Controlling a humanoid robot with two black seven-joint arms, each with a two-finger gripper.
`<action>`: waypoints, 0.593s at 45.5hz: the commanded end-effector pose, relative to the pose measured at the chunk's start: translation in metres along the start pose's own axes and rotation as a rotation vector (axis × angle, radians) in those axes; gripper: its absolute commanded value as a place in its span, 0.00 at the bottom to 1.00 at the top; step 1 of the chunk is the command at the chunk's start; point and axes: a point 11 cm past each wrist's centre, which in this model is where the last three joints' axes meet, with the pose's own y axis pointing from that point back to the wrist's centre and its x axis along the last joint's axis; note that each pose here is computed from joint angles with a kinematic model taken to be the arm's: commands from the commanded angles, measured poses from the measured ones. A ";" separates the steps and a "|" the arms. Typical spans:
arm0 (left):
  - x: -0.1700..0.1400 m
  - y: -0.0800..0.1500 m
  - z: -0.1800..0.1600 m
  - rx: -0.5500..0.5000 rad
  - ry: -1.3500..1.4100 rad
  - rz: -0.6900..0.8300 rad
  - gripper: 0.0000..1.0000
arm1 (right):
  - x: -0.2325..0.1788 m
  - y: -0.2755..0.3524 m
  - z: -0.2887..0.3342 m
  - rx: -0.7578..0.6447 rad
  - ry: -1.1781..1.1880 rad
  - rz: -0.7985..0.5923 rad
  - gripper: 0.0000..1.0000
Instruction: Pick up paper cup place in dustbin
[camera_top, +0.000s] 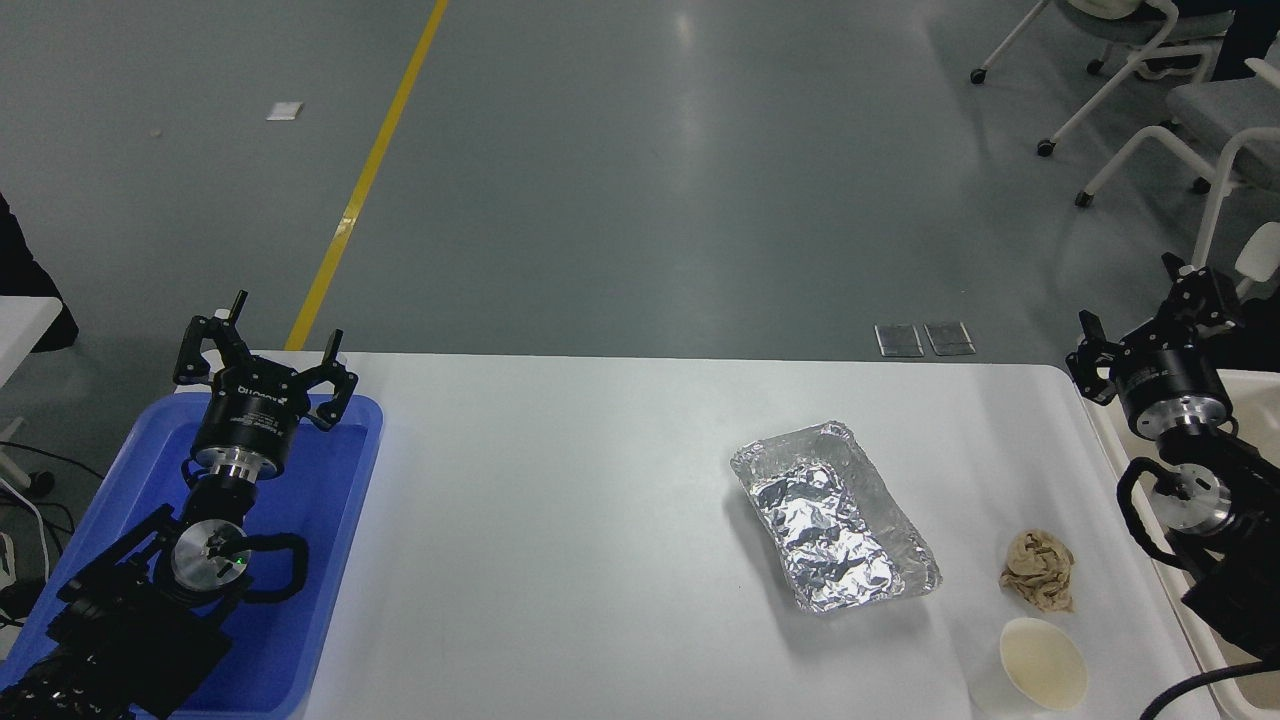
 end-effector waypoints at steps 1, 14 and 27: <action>0.000 0.000 0.000 0.000 0.000 0.000 1.00 | -0.005 -0.006 -0.008 0.012 0.008 -0.011 1.00; 0.000 0.000 0.000 0.000 0.000 0.000 1.00 | 0.031 0.000 -0.048 0.023 0.138 0.008 1.00; 0.000 0.000 0.000 0.000 0.000 0.000 1.00 | 0.019 -0.019 -0.113 -0.002 0.438 -0.105 1.00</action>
